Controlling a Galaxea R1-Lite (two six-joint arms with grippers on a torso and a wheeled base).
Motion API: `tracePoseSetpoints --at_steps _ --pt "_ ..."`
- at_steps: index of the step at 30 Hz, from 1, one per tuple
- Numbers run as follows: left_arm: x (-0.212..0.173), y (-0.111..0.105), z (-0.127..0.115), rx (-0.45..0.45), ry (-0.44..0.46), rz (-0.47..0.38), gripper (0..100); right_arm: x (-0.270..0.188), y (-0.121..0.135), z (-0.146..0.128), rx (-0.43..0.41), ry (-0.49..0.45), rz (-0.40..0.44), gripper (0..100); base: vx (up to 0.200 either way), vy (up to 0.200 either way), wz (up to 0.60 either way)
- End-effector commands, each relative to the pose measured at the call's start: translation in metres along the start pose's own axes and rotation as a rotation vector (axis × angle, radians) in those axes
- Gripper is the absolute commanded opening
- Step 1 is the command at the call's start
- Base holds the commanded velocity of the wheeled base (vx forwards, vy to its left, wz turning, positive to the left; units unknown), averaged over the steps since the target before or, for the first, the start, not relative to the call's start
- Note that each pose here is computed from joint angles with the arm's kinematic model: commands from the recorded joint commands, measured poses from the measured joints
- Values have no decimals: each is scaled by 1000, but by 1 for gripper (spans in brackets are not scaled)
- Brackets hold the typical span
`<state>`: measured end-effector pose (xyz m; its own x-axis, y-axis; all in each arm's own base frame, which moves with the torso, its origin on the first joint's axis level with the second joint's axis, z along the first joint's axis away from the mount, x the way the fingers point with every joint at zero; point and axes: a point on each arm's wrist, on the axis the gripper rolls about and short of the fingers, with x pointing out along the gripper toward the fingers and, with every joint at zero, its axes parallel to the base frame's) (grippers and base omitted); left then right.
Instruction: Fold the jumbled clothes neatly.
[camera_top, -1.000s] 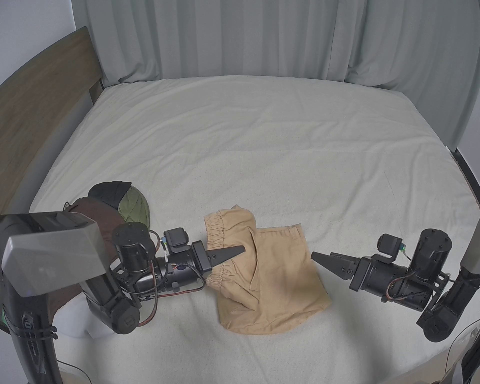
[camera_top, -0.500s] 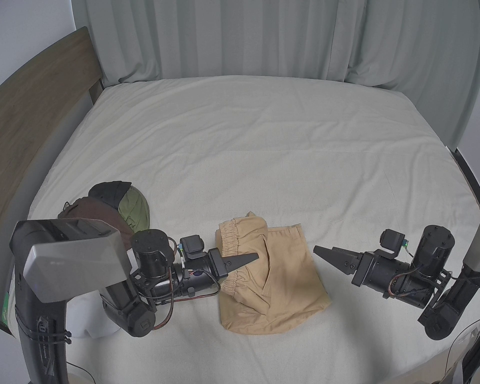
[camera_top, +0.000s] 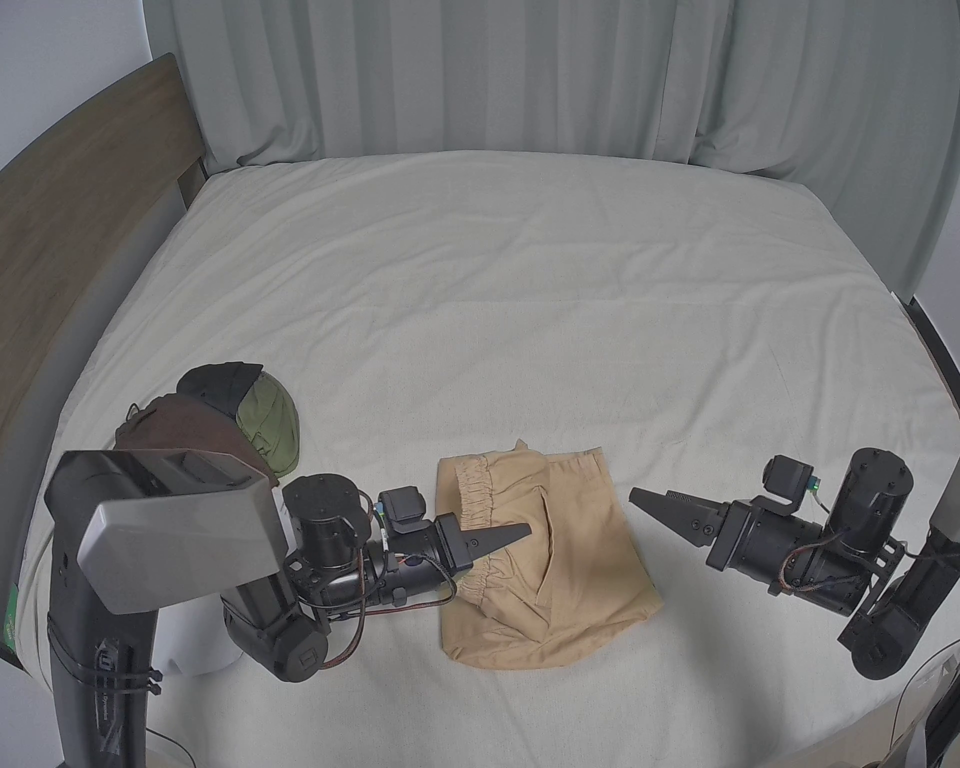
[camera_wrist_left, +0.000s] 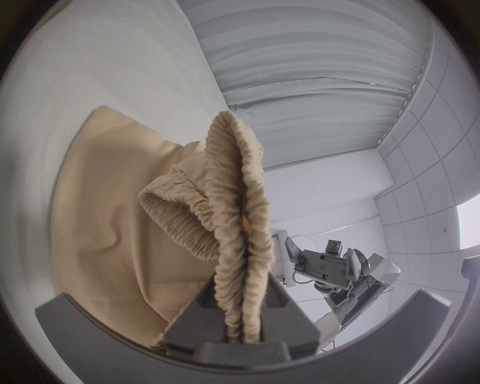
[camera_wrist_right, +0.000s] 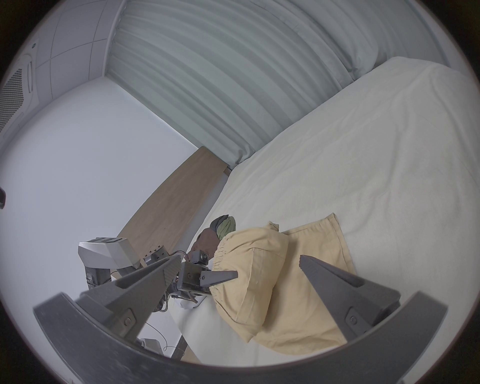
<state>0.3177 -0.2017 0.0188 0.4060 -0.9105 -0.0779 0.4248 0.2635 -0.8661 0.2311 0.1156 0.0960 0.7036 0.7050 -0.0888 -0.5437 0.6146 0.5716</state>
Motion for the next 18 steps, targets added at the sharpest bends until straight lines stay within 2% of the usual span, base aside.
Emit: tracePoseSetpoints --at_steps 1,6,7,18 --pt "4 6 -2 -4 -3 9 0 0 0 0 0 1 1 100 0 0 0" --pt "8 7 2 8 -35 15 0 0 0 0 0 1 0 100 0 0 0" --pt "8 7 2 11 -37 13 100 0 0 0 0 2 -1 100 0 0 0" --pt "8 3 2 28 -39 7 100 -1 -3 -3 7 14 -12 100 0 0 0"
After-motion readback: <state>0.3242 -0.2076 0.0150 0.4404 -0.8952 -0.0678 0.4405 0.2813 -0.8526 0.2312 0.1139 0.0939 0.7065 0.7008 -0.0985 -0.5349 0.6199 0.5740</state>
